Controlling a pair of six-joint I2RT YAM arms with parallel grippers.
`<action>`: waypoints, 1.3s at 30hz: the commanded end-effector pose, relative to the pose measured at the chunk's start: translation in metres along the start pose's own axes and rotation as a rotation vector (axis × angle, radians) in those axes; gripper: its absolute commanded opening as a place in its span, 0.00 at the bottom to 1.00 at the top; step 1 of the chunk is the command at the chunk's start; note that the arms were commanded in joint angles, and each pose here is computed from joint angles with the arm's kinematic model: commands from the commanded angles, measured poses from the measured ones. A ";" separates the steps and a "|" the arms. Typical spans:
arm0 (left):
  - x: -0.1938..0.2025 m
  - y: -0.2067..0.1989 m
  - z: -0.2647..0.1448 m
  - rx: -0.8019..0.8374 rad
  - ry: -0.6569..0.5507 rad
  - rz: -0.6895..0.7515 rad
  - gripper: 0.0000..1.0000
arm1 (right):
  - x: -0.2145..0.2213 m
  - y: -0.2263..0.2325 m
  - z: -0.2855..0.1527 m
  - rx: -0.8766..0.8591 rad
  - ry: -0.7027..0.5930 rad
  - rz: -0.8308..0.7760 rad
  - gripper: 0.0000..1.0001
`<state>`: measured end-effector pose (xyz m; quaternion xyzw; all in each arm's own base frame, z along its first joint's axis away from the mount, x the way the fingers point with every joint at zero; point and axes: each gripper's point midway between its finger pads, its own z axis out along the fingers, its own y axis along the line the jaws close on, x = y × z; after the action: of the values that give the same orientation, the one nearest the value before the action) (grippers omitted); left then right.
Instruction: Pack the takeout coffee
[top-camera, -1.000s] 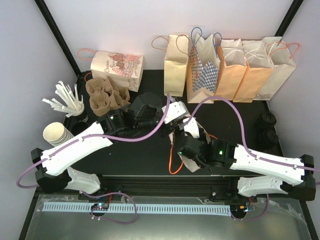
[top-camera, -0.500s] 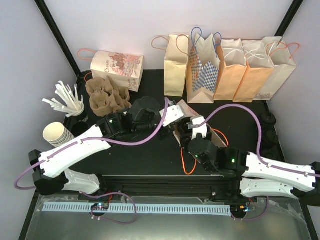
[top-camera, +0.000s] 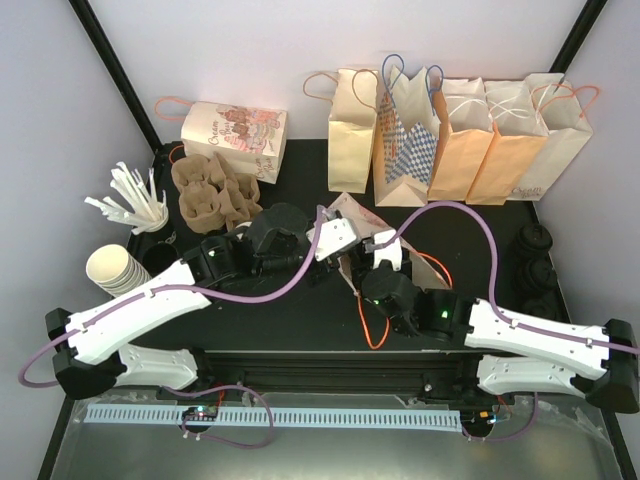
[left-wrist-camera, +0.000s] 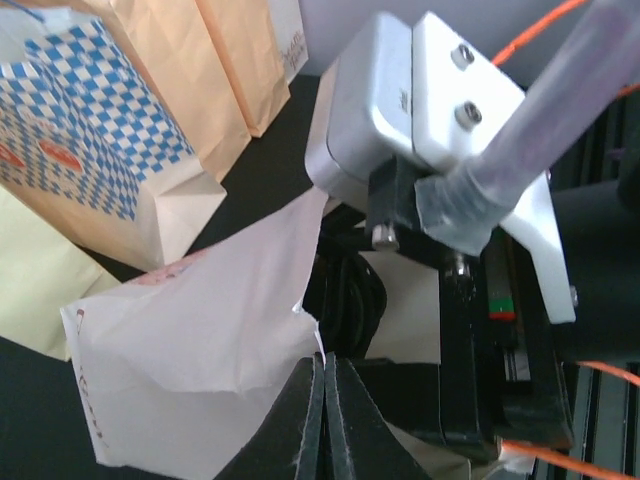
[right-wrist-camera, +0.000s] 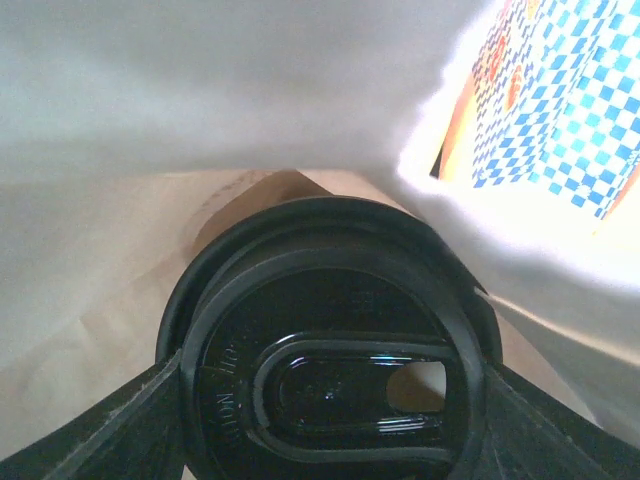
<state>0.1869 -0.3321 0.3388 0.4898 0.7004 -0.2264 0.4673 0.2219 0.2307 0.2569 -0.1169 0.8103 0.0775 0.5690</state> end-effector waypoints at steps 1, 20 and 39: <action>0.004 0.000 -0.007 -0.018 -0.026 -0.018 0.02 | 0.001 0.003 0.005 -0.005 -0.022 0.059 0.39; 0.053 0.015 -0.015 -0.149 -0.070 -0.150 0.02 | 0.005 0.042 0.019 -0.205 -0.054 0.080 0.39; 0.067 0.015 -0.026 -0.165 -0.175 -0.188 0.01 | 0.037 0.055 0.044 -0.162 0.019 0.044 0.36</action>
<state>0.1843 -0.2713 0.2764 0.3848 0.7315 -0.2208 0.5179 0.2259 0.2920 0.1999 -0.1635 0.8200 0.1611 0.5243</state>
